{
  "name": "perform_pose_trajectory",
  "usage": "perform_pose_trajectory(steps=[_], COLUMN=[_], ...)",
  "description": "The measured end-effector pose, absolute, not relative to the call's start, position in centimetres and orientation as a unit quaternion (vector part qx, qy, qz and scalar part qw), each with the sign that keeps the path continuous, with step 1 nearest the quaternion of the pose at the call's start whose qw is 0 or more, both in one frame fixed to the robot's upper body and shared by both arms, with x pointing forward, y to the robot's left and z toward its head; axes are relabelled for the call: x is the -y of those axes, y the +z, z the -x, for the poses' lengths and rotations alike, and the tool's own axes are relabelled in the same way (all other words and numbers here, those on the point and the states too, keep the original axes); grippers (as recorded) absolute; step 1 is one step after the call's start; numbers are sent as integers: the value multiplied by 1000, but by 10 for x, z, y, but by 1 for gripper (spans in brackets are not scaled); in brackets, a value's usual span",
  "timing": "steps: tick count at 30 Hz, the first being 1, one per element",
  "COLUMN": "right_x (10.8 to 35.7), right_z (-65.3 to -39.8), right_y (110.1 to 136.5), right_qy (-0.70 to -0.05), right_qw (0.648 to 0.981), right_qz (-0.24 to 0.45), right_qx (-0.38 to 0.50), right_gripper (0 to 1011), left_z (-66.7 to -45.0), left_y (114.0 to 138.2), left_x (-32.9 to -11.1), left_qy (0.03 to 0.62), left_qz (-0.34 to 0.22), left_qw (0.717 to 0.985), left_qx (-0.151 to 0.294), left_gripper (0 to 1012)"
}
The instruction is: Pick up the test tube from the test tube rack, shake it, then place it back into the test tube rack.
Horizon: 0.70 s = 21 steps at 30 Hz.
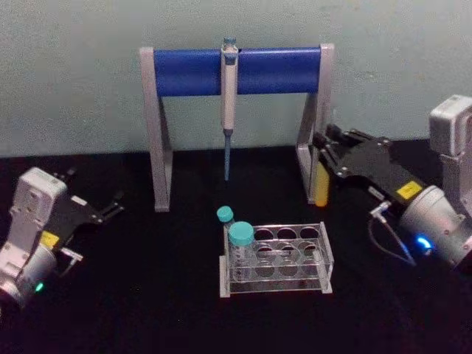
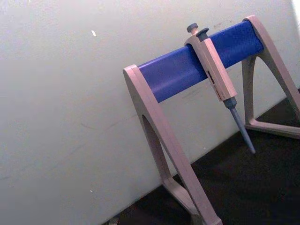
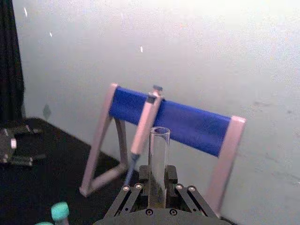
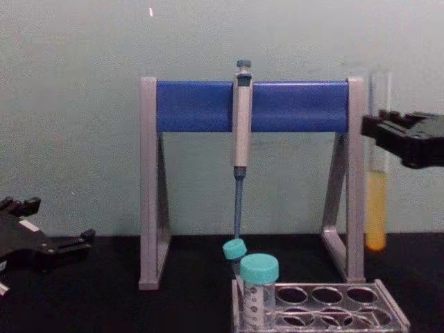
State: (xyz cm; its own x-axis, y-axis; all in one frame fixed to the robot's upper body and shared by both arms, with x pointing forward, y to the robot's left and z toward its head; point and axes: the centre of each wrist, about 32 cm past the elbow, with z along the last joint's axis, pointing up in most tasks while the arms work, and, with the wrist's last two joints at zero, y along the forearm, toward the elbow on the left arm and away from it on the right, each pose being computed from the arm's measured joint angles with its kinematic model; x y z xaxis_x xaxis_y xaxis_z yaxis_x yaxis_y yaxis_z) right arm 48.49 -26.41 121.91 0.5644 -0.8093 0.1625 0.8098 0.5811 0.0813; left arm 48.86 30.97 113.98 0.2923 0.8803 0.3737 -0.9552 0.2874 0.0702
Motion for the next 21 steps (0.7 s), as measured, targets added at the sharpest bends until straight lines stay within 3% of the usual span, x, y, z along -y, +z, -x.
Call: perform_pose_trajectory(steps=[10, 16, 21], right_x=[243, 253, 269], right_z=[-494, -492, -484], right_y=[1209, 1212, 1220], right_qy=[-394, -354, -342], right_qw=[916, 933, 939], right_qz=[-36, -48, -5], right_qx=[64, 31, 14], right_gripper=[229, 229, 229], left_z=[-489, -489, -489], left_y=[1140, 1140, 1140], left_x=[-310, -310, -310], left_qy=[580, 580, 580], left_qz=[-141, -141, -141], left_qw=[791, 791, 791], left_qx=[132, 132, 132], left_gripper=[1001, 1001, 1001])
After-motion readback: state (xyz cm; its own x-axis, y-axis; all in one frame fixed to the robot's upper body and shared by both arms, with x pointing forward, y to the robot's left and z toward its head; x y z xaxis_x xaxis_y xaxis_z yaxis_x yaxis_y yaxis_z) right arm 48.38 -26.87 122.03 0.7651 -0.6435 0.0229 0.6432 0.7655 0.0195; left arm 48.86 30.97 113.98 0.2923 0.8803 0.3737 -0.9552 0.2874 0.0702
